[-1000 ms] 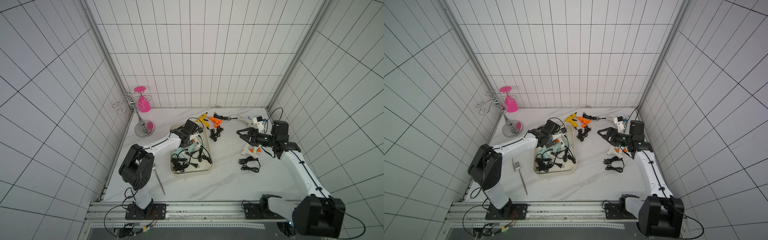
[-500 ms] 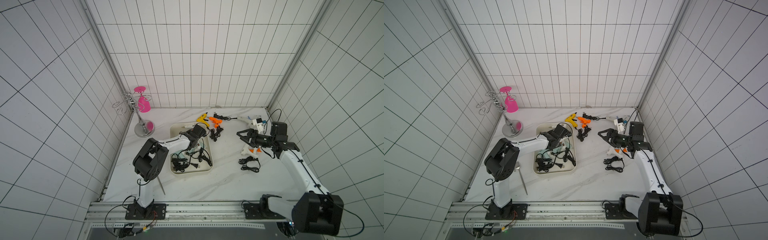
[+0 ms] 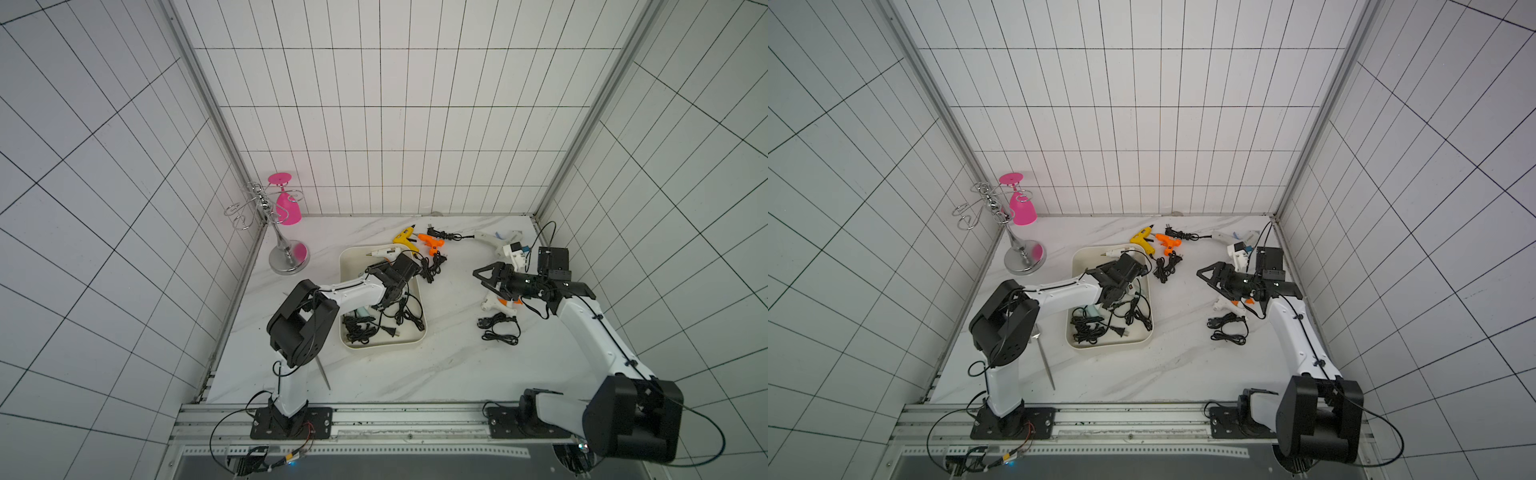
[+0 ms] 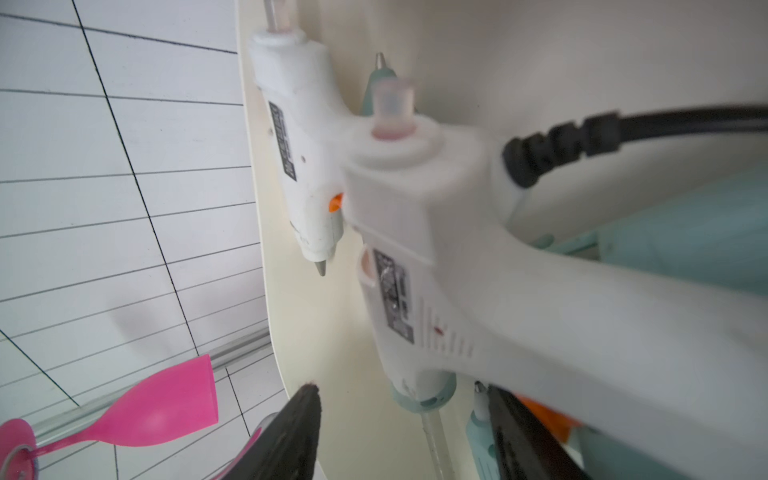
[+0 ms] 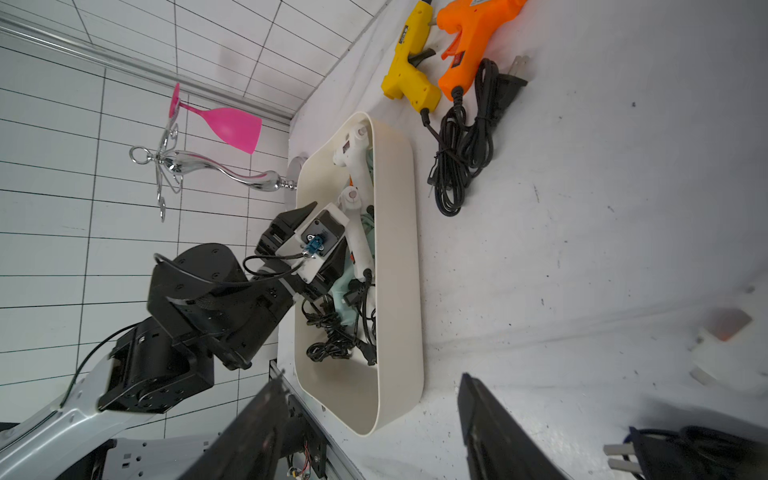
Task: Put the hot melt glue gun into the storage box
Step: Place the hot melt adhesive gun in the storage box, then pick up the hot melt adhesive gun from the center of the board.
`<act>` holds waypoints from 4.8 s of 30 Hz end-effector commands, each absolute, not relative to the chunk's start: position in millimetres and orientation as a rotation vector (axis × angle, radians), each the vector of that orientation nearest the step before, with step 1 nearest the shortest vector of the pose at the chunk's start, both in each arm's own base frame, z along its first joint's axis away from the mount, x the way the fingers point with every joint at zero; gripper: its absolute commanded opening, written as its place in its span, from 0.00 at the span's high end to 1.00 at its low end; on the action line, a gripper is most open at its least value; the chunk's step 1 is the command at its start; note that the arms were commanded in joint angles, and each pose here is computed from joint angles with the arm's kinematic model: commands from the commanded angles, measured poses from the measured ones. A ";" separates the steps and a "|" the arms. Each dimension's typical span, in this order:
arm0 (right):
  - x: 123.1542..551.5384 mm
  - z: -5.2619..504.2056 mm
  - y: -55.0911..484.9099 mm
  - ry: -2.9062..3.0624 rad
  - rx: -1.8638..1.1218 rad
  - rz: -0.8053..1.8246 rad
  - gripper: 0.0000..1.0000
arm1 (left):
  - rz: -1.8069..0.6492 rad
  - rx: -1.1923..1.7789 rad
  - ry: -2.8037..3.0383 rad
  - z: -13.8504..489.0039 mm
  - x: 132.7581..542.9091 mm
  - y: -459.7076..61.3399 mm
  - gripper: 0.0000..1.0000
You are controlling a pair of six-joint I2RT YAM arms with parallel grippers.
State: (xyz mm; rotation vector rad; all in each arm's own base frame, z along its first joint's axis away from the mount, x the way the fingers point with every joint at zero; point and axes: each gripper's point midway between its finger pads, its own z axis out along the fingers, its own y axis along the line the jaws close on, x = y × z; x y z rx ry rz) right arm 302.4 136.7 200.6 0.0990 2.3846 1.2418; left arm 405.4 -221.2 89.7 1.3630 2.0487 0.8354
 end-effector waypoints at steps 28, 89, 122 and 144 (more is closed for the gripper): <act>287.8 129.5 17.8 2.716 0.448 0.210 0.35 | -0.141 0.866 2.291 88.8 405.2 -288.0 0.29; 359.4 31.2 -9.7 2.869 0.803 0.005 0.48 | -0.221 0.802 2.101 193.2 379.2 -270.3 0.25; 348.5 19.4 9.3 2.809 0.843 -0.020 0.47 | -0.205 0.799 2.135 179.4 378.4 -265.0 0.25; 360.7 26.2 4.4 2.819 0.718 -0.023 0.86 | -0.215 0.791 2.116 195.2 380.6 -263.5 0.25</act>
